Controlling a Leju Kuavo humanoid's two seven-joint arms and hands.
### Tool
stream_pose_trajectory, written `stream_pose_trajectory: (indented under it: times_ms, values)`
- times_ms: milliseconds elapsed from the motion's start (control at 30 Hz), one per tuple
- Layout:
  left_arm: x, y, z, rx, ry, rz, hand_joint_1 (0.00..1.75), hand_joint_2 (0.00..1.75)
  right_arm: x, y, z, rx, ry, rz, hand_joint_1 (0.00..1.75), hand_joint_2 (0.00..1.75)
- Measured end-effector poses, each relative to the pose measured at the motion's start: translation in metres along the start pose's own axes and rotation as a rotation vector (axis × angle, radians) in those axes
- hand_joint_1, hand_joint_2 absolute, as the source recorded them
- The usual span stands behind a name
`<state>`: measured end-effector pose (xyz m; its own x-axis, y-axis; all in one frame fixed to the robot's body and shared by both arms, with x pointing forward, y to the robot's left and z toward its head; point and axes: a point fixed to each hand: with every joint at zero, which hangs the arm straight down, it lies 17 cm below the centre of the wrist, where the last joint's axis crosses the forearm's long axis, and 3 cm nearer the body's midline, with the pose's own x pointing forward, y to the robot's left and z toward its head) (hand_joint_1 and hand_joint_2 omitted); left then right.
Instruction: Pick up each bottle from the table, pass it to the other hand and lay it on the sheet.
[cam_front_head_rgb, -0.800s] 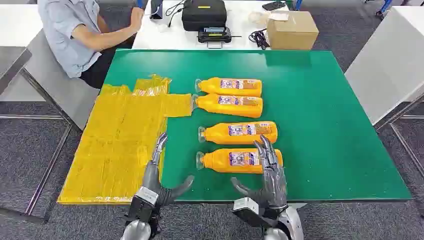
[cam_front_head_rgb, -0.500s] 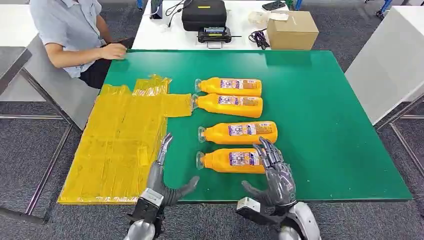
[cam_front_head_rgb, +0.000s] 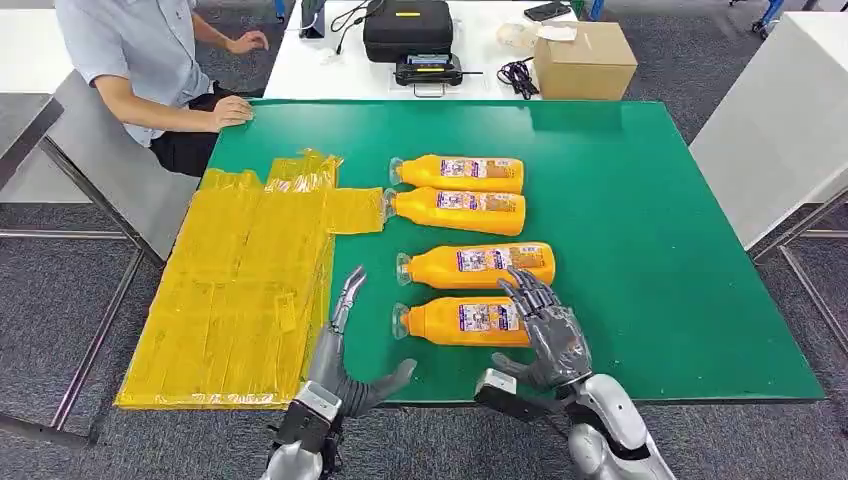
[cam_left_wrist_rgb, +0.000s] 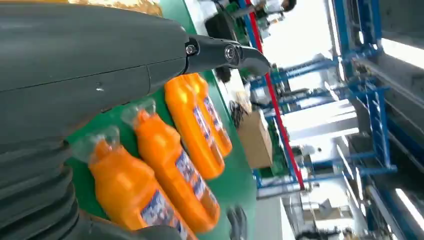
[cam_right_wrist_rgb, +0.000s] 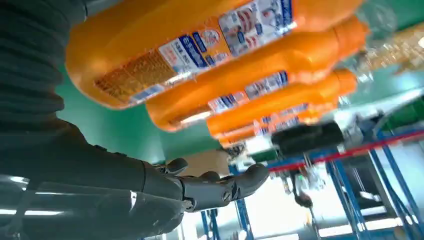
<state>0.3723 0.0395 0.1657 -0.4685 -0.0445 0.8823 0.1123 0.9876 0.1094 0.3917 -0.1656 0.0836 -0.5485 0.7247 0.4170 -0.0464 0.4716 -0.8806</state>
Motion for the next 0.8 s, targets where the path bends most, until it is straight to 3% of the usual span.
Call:
stream_pose_trajectory:
  times_ms: [800]
  values:
    - [0.009, -0.021, 0.000, -0.068, 0.002, 0.033, 0.00, 1.75, -0.053, 0.032, 0.004, 0.300, 0.063, 0.085, 0.00, 1.75]
